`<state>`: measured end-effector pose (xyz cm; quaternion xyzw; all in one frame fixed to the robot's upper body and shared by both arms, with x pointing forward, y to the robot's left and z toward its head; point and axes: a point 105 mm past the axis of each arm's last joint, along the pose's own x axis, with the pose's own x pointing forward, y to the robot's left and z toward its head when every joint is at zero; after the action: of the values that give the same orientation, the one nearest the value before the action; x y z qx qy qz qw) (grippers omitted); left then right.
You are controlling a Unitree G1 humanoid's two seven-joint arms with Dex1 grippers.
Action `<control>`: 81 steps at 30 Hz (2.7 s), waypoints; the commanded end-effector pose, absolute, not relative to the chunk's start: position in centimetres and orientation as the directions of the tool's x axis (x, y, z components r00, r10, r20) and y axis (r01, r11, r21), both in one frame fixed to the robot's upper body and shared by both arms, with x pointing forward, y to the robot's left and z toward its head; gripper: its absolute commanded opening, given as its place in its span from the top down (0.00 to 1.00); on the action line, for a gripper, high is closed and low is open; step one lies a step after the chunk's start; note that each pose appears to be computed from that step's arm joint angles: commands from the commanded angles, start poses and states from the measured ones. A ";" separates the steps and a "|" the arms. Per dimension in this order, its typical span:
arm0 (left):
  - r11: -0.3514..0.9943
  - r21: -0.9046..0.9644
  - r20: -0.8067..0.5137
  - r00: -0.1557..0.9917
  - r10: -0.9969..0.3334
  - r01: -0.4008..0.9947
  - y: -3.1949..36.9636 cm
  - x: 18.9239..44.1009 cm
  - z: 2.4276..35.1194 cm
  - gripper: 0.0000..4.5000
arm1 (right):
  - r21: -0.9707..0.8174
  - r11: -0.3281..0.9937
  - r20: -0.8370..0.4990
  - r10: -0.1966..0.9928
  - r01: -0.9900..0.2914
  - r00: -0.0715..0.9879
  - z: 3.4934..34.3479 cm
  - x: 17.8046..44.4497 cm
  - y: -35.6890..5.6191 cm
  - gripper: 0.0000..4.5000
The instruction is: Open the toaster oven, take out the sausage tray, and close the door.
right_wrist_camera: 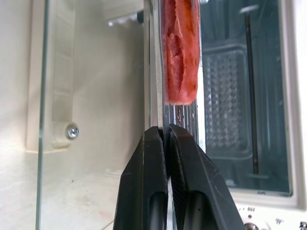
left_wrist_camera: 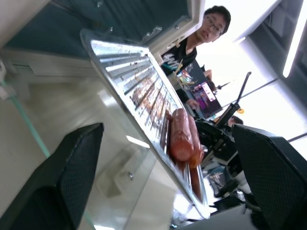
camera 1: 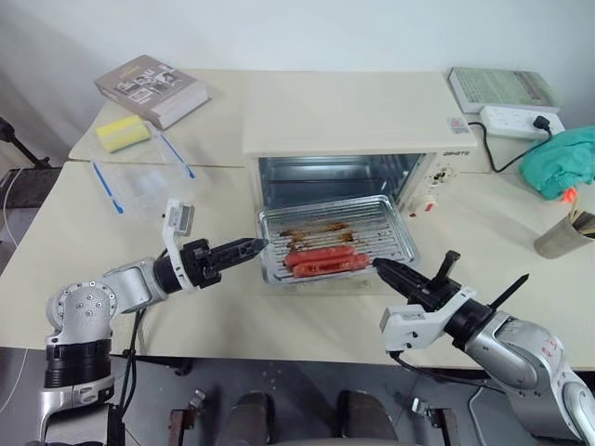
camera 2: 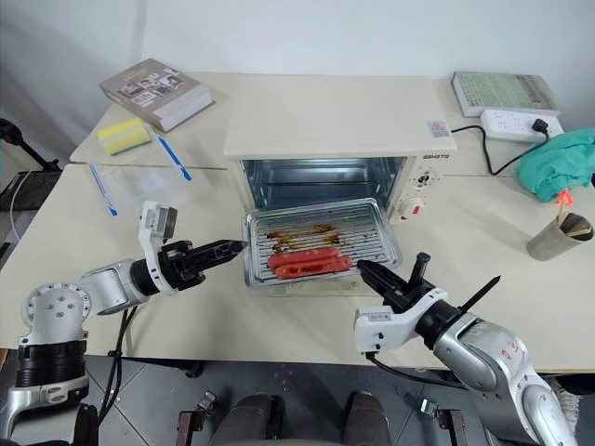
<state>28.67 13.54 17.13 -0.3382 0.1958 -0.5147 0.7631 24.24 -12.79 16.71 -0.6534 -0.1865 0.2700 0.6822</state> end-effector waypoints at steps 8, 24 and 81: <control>0.121 -0.855 0.088 0.372 -0.924 0.504 12.5 28.3 17.5 0.18 | -0.996 -0.020 -0.075 0.701 -0.086 0.710 18.1 23.5 -11.7 1.00; 0.111 -0.920 0.077 0.451 -0.889 0.376 12.1 28.0 16.5 0.99 | -0.982 0.001 -0.125 0.749 -0.190 0.651 17.8 23.0 -10.9 1.00; 0.092 -0.986 0.109 0.956 -0.273 0.139 27.6 15.7 9.8 1.00 | -0.220 0.475 -0.239 0.820 -0.852 0.520 11.7 27.8 -22.2 0.99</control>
<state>16.21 27.15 8.83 -0.6673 0.0737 -0.1412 0.7276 27.98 -23.07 10.74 -0.1672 0.0675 0.4668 0.8658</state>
